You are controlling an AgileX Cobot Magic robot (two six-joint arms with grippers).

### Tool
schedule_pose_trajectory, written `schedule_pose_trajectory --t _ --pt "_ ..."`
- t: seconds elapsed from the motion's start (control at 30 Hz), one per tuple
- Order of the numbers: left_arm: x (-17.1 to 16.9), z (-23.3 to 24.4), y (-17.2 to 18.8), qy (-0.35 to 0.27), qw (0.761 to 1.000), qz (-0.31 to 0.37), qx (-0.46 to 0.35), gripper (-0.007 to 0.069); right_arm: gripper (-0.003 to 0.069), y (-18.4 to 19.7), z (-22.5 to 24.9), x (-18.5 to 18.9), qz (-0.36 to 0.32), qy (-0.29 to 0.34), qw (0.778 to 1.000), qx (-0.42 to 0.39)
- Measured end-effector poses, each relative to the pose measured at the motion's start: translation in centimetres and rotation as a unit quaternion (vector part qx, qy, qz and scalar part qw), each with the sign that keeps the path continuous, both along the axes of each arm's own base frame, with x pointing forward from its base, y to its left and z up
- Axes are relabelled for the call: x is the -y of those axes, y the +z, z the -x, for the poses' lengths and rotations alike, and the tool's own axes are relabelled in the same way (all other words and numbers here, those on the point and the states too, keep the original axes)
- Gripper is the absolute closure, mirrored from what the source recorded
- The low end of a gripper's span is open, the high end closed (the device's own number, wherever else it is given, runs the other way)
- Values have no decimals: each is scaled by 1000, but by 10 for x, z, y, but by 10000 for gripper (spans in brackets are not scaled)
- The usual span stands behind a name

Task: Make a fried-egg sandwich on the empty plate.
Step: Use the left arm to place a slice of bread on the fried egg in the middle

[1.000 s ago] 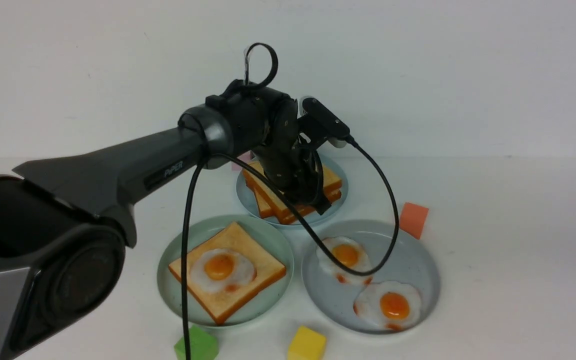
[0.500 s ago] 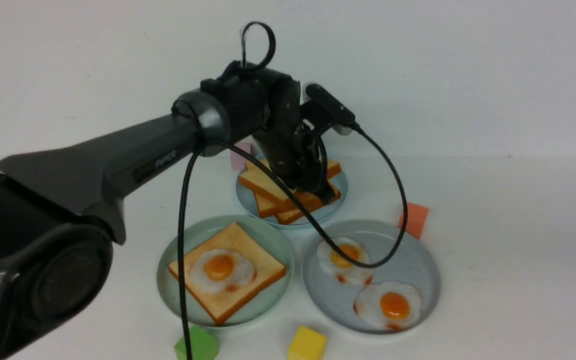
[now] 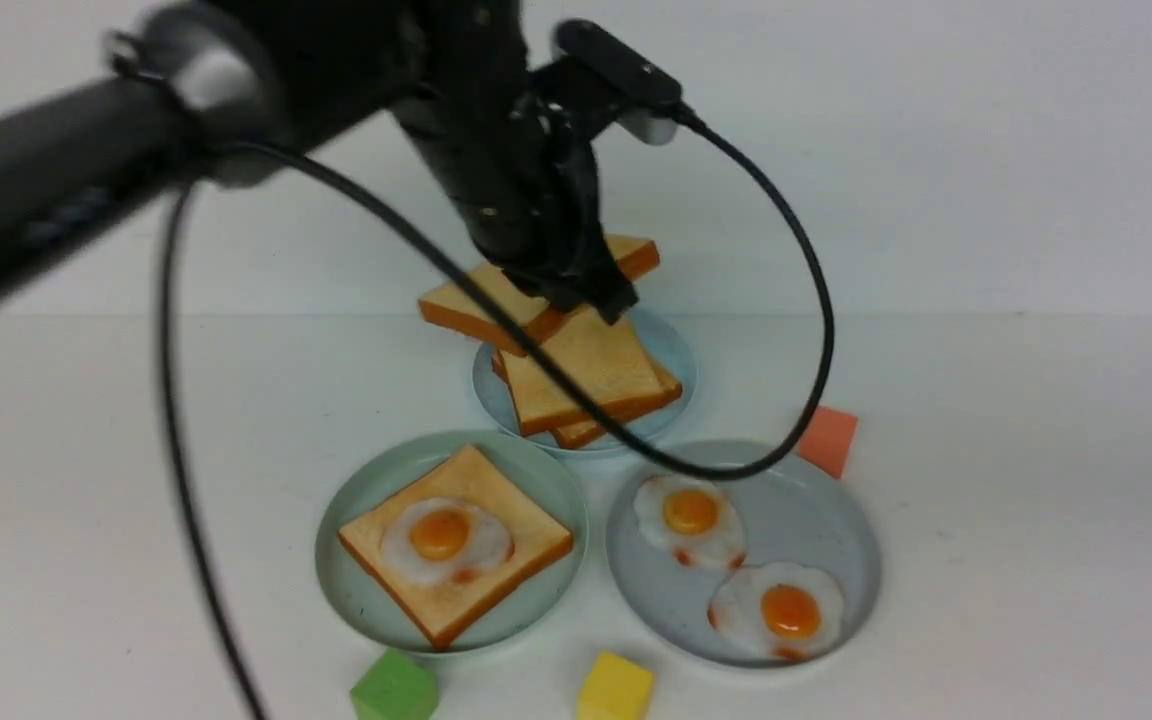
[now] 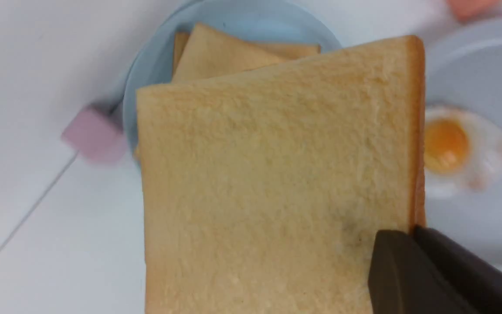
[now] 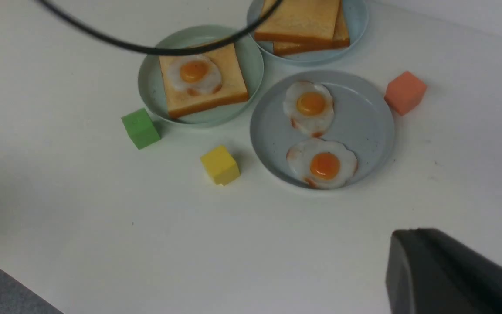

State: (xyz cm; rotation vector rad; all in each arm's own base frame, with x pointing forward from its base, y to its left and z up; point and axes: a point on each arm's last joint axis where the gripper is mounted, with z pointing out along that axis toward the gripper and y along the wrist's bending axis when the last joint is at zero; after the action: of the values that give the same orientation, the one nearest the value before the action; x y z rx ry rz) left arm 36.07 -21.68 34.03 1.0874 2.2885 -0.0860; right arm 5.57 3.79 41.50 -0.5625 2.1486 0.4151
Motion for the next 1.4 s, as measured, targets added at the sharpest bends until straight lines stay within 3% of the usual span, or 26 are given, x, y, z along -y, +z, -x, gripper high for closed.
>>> schedule_pose_trajectory --t 0.1,0.3,0.57,0.8,1.2,1.4 --pt "-15 22 -4 15 1000 -4 -9 625 641 1 0 -1 -4 1 1000 4" --pt "-34 51 -56 22 999 -32 -37 625 638 4 -2 -3 -14 9 1000 23" --pt "-4 67 -79 -46 996 -77 6 629 636 7 -2 -4 -28 13 999 38" --pt "-10 71 -95 -8 993 -114 -17 629 636 7 -1 -4 -30 16 999 32" --pt "-10 69 -122 -40 992 -117 25 630 636 7 -1 -5 -33 18 999 33" --pt "-7 66 -140 -35 992 -123 5 631 636 8 -1 -5 -35 18 999 35"
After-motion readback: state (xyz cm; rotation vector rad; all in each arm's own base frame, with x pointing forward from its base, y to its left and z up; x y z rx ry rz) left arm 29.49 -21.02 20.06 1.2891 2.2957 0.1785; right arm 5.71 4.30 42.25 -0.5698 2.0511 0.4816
